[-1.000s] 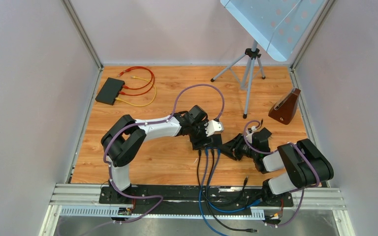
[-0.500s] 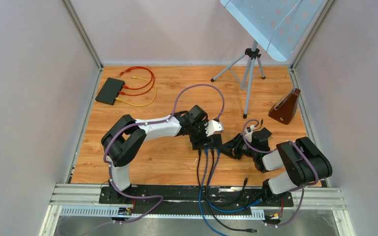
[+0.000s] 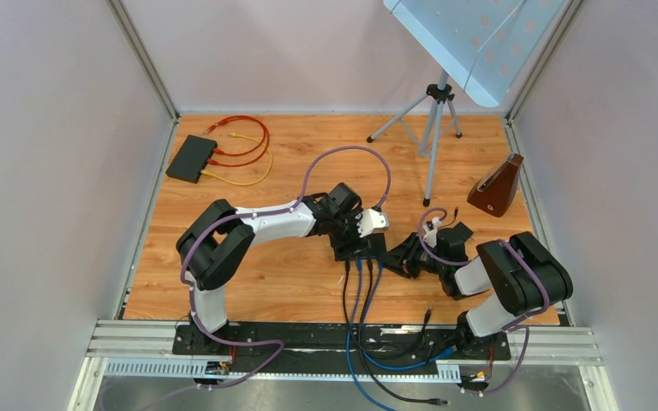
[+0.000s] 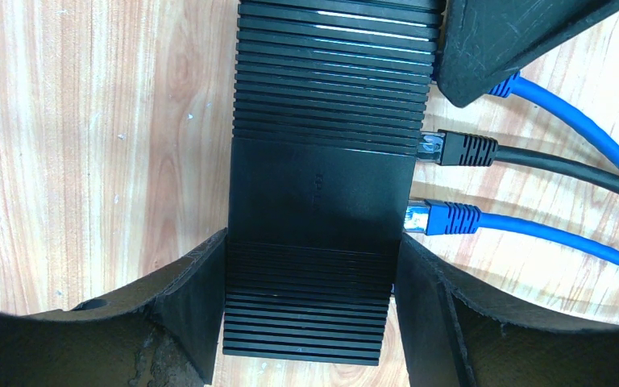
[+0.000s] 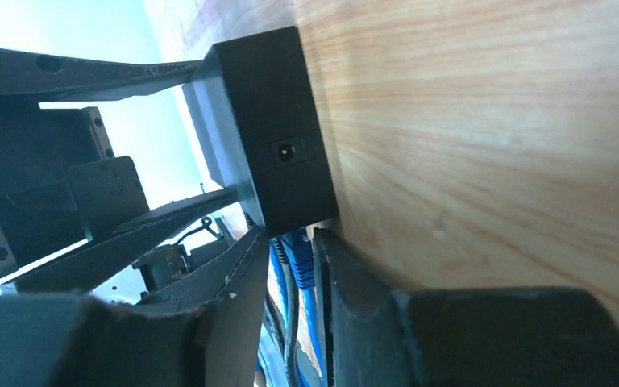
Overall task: Pull the plug from the switch port
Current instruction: Pull the connector from the switch port.
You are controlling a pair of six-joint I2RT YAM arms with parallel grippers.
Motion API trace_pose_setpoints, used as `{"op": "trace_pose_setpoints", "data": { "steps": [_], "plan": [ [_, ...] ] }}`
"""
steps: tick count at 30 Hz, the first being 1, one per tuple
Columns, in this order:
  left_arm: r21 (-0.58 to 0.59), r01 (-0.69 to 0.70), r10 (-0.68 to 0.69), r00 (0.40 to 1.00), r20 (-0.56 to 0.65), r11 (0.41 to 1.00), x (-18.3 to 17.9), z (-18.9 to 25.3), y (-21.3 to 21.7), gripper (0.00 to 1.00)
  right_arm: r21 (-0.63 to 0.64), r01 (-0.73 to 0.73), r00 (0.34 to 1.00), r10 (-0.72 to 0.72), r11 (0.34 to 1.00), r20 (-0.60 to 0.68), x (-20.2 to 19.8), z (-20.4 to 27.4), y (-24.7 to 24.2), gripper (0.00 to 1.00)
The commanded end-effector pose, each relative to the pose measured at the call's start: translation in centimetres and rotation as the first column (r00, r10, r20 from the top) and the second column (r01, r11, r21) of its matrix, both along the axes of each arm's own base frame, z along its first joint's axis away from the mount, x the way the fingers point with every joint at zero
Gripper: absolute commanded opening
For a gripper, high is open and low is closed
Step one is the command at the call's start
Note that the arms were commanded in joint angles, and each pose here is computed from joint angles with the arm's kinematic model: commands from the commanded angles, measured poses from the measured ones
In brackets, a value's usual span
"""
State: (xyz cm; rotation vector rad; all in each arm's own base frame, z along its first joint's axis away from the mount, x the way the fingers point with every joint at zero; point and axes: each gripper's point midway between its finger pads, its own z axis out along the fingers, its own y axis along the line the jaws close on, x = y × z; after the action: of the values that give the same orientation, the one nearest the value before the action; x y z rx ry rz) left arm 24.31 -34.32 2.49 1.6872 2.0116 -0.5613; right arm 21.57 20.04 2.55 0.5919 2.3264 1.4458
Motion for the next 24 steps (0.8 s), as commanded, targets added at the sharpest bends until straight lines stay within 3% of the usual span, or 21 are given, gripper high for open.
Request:
{"op": "trace_pose_setpoints", "data": {
  "steps": [1,6,9,12,24],
  "plan": [
    [0.099,0.004,0.005,0.995,-0.097,0.995,-2.05,-2.82,1.54,0.61,-0.016,0.078,0.996,-0.078,0.997,-0.037,0.49,-0.81,-0.58,0.27],
    [0.098,0.003,0.007,0.995,-0.101,0.995,-2.01,-2.78,1.48,0.61,0.036,0.125,0.991,-0.124,0.991,-0.043,0.25,-0.35,-0.71,0.26],
    [0.1,0.005,0.006,0.995,-0.105,0.995,-2.14,-2.89,1.53,0.6,0.057,0.149,0.988,-0.146,0.987,-0.055,0.33,-0.16,-0.73,0.34],
    [0.102,0.005,0.006,0.994,-0.107,0.995,-2.17,-2.92,1.54,0.6,0.053,0.181,0.981,-0.177,0.982,-0.085,0.53,-0.48,-0.9,0.35],
    [0.098,0.005,0.006,0.994,-0.107,0.995,-2.08,-2.77,1.38,0.59,0.042,0.234,0.967,-0.228,0.971,-0.118,1.02,-0.5,-0.67,0.25]
  ]
}}
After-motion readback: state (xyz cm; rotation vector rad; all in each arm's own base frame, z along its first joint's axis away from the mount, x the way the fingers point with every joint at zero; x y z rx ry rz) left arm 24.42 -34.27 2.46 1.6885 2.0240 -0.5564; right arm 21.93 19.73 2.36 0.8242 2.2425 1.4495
